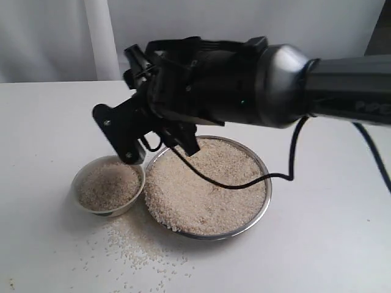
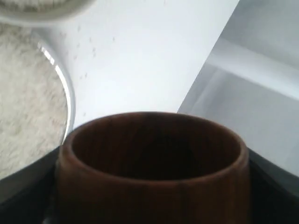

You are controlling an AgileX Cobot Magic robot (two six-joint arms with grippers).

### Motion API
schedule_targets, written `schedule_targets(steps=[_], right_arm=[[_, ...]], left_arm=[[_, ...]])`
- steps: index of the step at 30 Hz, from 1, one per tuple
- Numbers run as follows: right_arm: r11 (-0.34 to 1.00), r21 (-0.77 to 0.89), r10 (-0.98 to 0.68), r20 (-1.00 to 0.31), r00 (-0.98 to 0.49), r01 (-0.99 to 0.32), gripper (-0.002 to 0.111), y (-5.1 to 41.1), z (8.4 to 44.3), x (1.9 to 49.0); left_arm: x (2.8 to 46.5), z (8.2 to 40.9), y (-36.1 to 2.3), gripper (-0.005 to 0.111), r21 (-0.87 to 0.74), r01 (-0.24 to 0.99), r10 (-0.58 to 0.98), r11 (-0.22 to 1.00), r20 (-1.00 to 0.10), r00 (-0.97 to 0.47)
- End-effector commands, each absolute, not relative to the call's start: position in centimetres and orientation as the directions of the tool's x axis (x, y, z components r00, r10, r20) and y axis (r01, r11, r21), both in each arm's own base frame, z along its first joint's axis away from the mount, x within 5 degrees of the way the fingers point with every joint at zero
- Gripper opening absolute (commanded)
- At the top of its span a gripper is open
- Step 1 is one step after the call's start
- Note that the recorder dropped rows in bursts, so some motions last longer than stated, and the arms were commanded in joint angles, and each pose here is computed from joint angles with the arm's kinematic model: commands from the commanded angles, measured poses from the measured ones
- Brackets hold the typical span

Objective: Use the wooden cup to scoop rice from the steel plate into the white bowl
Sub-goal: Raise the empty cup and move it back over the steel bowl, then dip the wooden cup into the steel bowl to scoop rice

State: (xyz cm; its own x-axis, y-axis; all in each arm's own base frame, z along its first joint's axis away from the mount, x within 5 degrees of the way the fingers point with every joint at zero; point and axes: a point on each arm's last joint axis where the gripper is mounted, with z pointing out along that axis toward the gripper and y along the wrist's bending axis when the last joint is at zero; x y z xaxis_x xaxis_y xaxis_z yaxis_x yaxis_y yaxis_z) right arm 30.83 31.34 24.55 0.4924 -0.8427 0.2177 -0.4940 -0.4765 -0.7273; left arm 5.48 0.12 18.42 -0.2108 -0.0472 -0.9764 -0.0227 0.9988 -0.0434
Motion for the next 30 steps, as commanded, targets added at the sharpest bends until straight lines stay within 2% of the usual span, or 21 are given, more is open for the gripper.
schedule_targets(steps=[1,7,17,30], right_arm=[[-0.482,-0.657,-0.871,0.287,0.400,-0.580,0.000,26.9,23.2,31.8],[-0.531,-0.575,-0.847,0.369,0.382,-0.623,0.000,23.7,19.7,33.2],[-0.613,-0.481,-0.785,0.455,0.420,-0.627,0.000,23.8,15.3,34.1],[-0.627,-0.496,-0.778,0.435,0.453,-0.601,0.000,24.4,14.4,34.3]], left_arm=[[5.5,18.7,0.1,0.000,-0.051,-0.018,-0.053,0.999,-0.979,-0.195],[5.5,18.7,0.1,0.000,-0.051,-0.018,-0.053,0.999,-0.979,-0.195],[5.5,18.7,0.1,0.000,-0.051,-0.018,-0.053,0.999,-0.979,-0.195],[5.5,18.7,0.1,0.000,-0.051,-0.018,-0.053,0.999,-0.979,-0.195]])
